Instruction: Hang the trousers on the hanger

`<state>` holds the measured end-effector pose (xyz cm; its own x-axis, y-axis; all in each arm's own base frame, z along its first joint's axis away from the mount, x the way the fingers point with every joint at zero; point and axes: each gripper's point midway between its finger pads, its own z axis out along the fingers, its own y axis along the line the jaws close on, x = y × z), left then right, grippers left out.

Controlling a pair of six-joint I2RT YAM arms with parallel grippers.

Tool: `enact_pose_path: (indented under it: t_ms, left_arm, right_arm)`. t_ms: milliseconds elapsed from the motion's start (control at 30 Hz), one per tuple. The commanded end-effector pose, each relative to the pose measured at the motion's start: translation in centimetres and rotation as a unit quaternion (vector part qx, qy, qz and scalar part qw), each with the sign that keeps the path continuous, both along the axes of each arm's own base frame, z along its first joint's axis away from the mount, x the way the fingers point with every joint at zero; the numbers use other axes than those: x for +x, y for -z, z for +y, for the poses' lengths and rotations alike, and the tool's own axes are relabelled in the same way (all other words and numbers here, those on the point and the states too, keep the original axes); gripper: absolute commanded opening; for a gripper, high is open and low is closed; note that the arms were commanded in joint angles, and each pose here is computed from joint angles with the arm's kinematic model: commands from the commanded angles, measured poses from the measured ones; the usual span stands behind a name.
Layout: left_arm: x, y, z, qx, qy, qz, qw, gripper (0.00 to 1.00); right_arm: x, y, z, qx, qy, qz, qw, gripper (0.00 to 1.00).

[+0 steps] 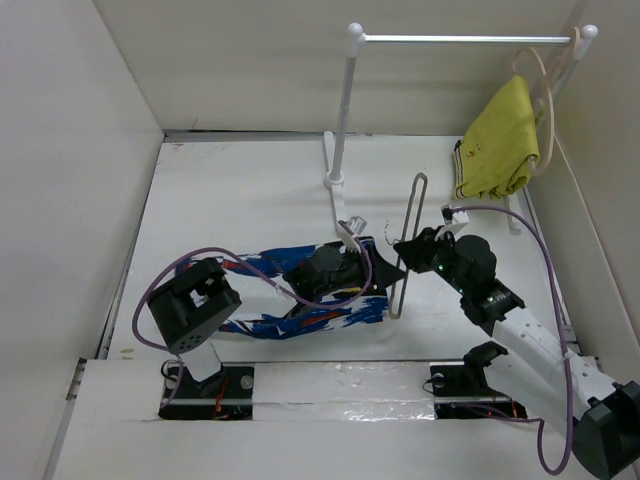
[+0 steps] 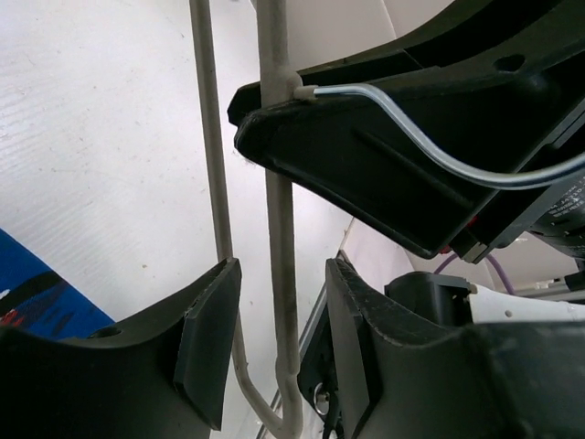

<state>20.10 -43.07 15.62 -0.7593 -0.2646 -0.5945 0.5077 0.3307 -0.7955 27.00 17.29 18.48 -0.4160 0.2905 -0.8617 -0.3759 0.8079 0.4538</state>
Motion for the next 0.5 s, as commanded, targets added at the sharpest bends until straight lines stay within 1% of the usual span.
enact_pose_path:
  t_ms: [0,100,233,467]
  left_arm:
    - [-0.2,-1.5,0.3,-0.007,-0.005,-0.025,1.0,0.39]
    - [-0.7,-0.6,0.2,0.012,-0.006,-0.027,1.0,0.39]
    - [-1.3,-0.3,0.0,0.027,-0.005,-0.03,0.999,0.33]
    - [-2.0,0.6,-0.6,0.061,-0.013,-0.037,0.997,0.29]
  right_arm:
    - [0.7,-1.8,-0.7,0.009,0.027,-0.015,0.999,0.0]
    - [0.8,-1.6,-0.6,0.008,0.023,-0.014,1.0,0.0]
    - [1.0,-1.1,-0.8,0.003,0.032,-0.005,0.999,0.0]
    - [1.2,-1.2,0.1,-0.002,0.008,0.004,1.0,0.0]
